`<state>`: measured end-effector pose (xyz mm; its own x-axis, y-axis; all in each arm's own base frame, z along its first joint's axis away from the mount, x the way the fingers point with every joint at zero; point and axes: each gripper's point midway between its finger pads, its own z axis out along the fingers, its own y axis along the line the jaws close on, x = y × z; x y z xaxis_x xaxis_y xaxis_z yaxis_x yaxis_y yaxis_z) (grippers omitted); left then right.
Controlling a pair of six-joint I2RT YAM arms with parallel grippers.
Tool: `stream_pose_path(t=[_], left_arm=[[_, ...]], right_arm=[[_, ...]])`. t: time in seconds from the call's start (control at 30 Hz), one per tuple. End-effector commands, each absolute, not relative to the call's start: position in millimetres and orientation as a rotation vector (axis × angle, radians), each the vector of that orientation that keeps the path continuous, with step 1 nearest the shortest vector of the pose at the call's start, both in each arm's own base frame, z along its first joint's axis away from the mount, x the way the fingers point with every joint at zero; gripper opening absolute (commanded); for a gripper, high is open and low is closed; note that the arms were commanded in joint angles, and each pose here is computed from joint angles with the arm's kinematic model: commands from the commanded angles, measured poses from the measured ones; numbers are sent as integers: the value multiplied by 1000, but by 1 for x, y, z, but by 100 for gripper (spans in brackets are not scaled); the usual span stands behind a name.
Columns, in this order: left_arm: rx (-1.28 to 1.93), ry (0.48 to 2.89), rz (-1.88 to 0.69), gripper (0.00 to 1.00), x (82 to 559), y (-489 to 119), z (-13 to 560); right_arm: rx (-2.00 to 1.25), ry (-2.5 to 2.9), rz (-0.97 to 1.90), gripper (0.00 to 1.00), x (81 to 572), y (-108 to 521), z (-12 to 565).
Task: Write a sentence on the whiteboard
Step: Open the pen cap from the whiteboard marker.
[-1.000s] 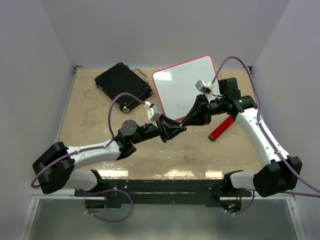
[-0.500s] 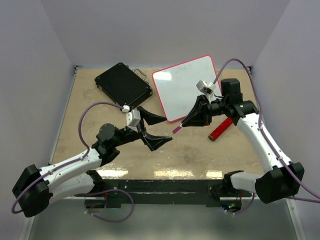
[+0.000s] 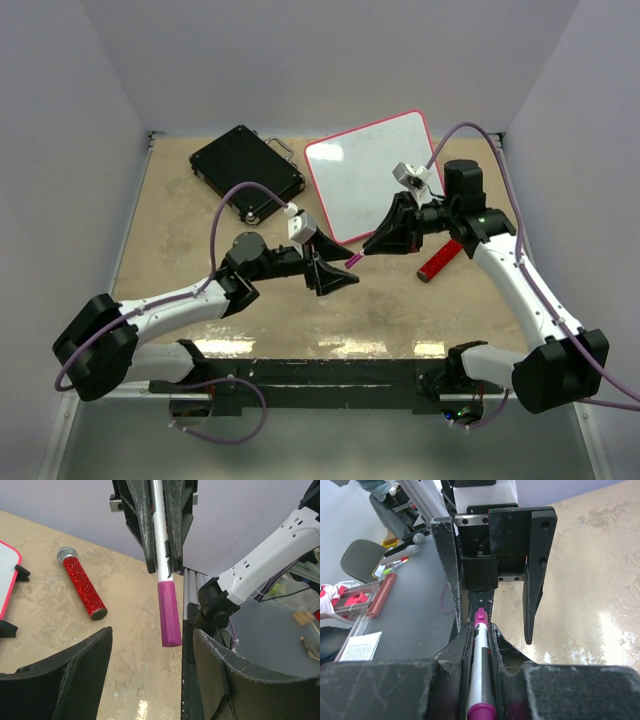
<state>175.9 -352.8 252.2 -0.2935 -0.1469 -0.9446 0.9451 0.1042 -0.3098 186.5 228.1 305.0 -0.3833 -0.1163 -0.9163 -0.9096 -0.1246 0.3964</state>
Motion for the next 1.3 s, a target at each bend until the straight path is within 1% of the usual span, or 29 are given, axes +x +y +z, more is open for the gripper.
stream_pose_path(t=[0.0, 0.2, 0.27, 0.3, 0.33, 0.37, 0.4, 0.43, 0.47, 0.5, 0.63, 0.67, 0.73, 0.77, 0.83, 0.87, 1.1, 1.2, 1.27], left_arm=[[840, 1231, -1429, 69, 176, -358, 298], [811, 1281, -1407, 58, 185, -361, 294], [808, 1314, -1404, 53, 187, -363, 287], [809, 1318, -1406, 49, 187, -363, 286], [807, 1329, -1410, 41, 188, -364, 284], [810, 1326, -1415, 38, 188, -365, 285], [814, 1330, -1416, 27, 188, -366, 284], [820, 1325, -1421, 22, 187, -366, 284], [826, 1319, -1422, 13, 186, -366, 284], [829, 1320, -1418, 0, 187, -366, 284], [798, 1345, -1351, 0, 194, -355, 278], [793, 1375, -1347, 0, 192, -351, 265], [784, 1367, -1348, 0, 189, -342, 261], [784, 1403, -1349, 0, 185, -338, 246], [792, 1411, -1337, 0, 181, -332, 238], [793, 1441, -1332, 0, 177, -328, 226], [773, 1498, -1303, 0, 162, -306, 199], [681, 1600, -1221, 0, 175, -297, 180], [630, 1669, -1212, 0, 177, -293, 167]], right_arm=[[-1180, 1472, 1569, 0, 185, 228, 310], [-1163, 1496, 1557, 0, 193, 230, 306], [-1160, 1503, 1550, 0, 195, 230, 305], [-1156, 1509, 1548, 0, 196, 230, 304], [-1153, 1513, 1542, 0, 197, 230, 303], [-1151, 1515, 1539, 0, 198, 230, 303], [-1151, 1518, 1538, 0, 198, 231, 302], [-1149, 1521, 1532, 0, 199, 231, 301], [-1147, 1524, 1532, 0, 200, 231, 300], [-1145, 1528, 1530, 0, 201, 231, 299], [-1153, 1545, 1504, 0, 209, 232, 295], [-1156, 1552, 1482, 0, 213, 231, 294], [-1177, 1543, 1447, 0, 217, 228, 298], [-1170, 1549, 1434, 0, 221, 226, 297], [-1172, 1537, 1410, 0, 224, 221, 302], [-1161, 1531, 1396, 0, 225, 216, 304], [-1120, 1515, 1351, 0, 224, 203, 313], [-1097, 1525, 1295, 0, 228, 196, 312], [-1059, 1554, 1246, 0, 235, 188, 307]])
